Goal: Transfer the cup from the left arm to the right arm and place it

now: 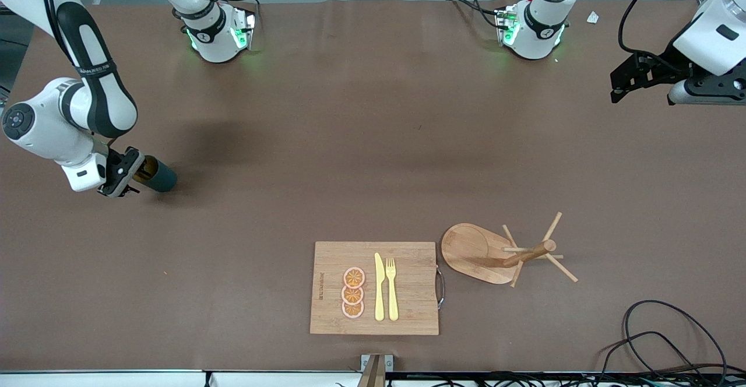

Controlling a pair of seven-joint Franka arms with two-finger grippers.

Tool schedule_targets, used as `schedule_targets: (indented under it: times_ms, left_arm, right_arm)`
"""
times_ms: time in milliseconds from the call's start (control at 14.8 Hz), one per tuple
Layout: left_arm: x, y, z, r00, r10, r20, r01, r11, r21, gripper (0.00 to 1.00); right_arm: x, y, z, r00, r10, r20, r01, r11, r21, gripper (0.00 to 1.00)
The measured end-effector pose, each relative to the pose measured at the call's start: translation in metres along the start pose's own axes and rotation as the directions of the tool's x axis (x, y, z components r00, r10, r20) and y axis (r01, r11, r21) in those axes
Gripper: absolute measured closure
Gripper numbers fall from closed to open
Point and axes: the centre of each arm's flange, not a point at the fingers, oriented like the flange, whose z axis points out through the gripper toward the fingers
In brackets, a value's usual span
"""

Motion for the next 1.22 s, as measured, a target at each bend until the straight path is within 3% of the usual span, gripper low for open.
schedule_targets:
  times_ms: [203,270,540,878,1215]
  left_arm:
    - [0.0,-0.002,0.0,1.0,-0.004,0.0,0.004,1.0,0.0,0.0]
    - [0.0,-0.003,0.0,1.0,-0.005,0.0,0.005,1.0,0.0,0.0]
    - [0.0,-0.003,0.0,1.0,-0.005,0.0,0.005,1.0,0.0,0.0]
    - [0.0,-0.003,0.0,1.0,-0.005,0.002,0.005,1.0,0.0,0.0]
    - [-0.001,-0.003,0.001,1.0,-0.005,0.009,0.005,1.0,0.0,0.0]
  right_arm:
    - [0.002,0.003,-0.006,0.999,-0.033,0.002,0.033,0.999,0.024,0.04]
    - [0.002,0.006,-0.011,0.999,-0.042,0.001,0.042,0.999,0.033,0.0]
    - [0.005,0.033,-0.061,1.0,-0.023,-0.01,0.024,0.999,0.043,0.0]
    - [0.017,0.068,-0.162,0.988,0.155,-0.016,-0.154,0.986,0.059,0.0]
    - [0.016,0.071,-0.225,0.91,0.414,0.018,-0.414,0.904,0.104,0.0]
